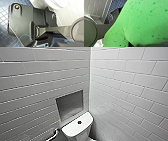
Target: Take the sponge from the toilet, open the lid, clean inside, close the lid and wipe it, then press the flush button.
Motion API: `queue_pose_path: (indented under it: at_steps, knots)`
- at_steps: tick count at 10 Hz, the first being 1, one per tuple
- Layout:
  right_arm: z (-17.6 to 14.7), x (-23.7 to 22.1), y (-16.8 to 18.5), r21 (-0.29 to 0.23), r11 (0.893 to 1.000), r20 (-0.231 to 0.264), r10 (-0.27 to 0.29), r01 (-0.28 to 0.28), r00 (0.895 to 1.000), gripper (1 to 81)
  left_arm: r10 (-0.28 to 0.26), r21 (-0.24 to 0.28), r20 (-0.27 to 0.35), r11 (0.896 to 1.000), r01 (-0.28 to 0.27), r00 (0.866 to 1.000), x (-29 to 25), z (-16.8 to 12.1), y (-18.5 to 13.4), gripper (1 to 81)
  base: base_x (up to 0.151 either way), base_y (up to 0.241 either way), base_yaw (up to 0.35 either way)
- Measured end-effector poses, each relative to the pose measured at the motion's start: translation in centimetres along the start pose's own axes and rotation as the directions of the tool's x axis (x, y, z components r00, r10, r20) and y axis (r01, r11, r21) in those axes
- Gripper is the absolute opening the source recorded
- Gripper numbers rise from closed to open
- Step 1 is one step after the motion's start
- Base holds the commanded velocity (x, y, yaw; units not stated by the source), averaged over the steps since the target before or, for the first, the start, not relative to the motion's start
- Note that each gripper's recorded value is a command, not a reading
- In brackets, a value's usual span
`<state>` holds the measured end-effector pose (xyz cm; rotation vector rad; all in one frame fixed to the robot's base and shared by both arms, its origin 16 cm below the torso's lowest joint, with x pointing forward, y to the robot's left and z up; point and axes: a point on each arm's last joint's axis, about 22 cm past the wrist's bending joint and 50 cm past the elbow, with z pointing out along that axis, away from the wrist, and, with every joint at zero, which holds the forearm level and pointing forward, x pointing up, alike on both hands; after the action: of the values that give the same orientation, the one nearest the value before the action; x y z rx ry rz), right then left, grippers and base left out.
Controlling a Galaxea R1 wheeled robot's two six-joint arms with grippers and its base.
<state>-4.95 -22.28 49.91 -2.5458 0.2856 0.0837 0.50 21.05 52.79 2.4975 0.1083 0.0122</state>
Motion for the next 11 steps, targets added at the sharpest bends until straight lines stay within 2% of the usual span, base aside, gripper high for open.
queue_pose_path:
  at_steps: [2,5,7,11]
  knots:
    - [0.1,0.5,-0.1,0.002,1.0,-0.001,0.014,-0.014,1.0,1.0,0.007,-0.026,-0.03,1.0,-0.008,1.0,4.0,-3.0,0.4,81.1,0.0,0.0,0.0]
    - [0.1,0.4,-0.2,0.003,1.0,0.0,0.023,-0.023,1.0,1.0,0.042,-0.081,-0.089,0.995,-0.05,0.995,10.1,-7.6,3.0,81.1,0.0,0.0,0.0]
    - [0.1,0.4,-0.2,0.003,0.999,0.001,0.036,-0.036,0.999,1.0,0.082,-0.106,-0.151,0.989,-0.099,0.985,16.0,-10.1,5.1,81.1,0.0,0.0,0.0]
    - [0.6,1.1,-0.9,0.013,0.999,-0.006,0.048,-0.048,0.999,1.0,0.063,-0.139,-0.186,0.986,-0.09,0.981,24.9,-13.4,8.6,81.1,0.0,0.0,0.0]
